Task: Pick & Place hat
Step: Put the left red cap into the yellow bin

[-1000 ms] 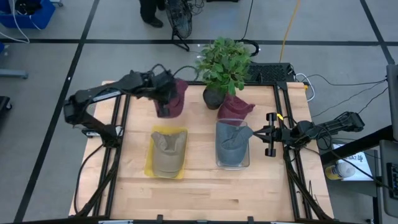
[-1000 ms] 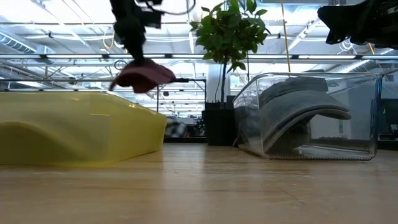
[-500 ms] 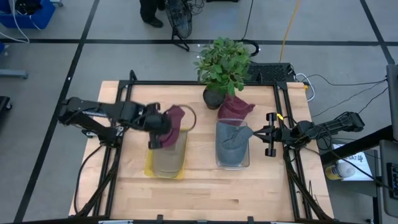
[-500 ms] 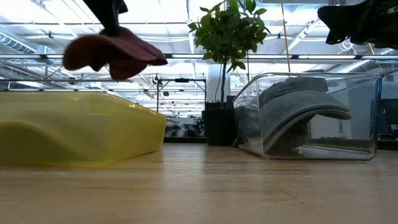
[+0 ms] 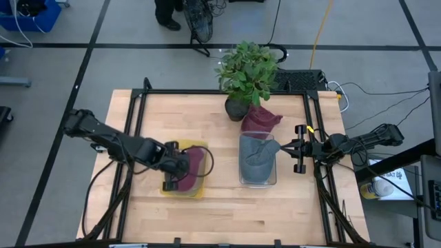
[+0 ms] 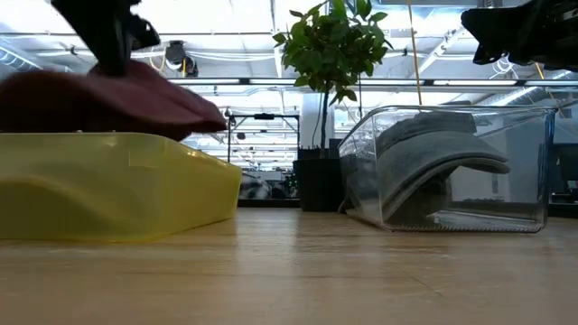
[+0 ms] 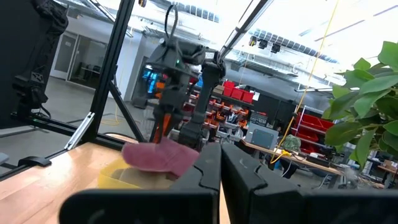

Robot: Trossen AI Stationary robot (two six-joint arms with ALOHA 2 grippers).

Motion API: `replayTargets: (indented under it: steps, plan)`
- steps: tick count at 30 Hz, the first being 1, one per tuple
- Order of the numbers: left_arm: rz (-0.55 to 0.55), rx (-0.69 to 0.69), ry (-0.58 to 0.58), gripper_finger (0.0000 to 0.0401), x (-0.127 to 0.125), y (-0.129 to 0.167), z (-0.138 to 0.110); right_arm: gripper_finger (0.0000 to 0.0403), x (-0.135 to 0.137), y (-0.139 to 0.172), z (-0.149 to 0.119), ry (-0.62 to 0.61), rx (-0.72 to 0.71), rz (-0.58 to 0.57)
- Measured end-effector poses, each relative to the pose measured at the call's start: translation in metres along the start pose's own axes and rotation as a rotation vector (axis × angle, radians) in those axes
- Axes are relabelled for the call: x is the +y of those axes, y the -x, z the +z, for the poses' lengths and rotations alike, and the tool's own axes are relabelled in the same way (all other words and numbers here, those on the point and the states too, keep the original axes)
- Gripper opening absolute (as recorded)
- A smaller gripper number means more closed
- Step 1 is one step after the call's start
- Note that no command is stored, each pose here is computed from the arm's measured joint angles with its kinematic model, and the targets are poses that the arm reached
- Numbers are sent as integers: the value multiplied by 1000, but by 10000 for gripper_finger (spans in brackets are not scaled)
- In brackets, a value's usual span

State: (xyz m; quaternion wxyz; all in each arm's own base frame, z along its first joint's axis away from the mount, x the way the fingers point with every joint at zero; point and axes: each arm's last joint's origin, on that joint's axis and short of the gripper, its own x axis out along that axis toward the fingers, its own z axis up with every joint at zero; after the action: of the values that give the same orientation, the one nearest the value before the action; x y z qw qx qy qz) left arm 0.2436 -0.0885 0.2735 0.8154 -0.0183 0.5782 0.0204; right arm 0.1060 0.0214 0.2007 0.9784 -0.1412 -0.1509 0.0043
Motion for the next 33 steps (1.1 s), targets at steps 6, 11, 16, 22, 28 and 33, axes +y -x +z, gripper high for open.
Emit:
replayTargets:
  steps: [6,11,16,22,28,33]
  plan:
    - [-16,-15,5,5,1,-20,-5,0,0,0,0,0,0,0]
    - [-53,-12,23,6,5,-36,-10,0,0,0,0,1,0,0]
    - [-90,-43,34,5,9,-59,-18,0,0,0,0,0,0,0]
    - [-77,0,85,4,16,-78,-31,0,0,0,0,0,0,0]
    - [-91,-4,91,11,16,-81,-33,0,0,0,0,0,0,0]
    - [-95,-23,78,32,14,-74,-25,0,0,0,0,0,0,0]
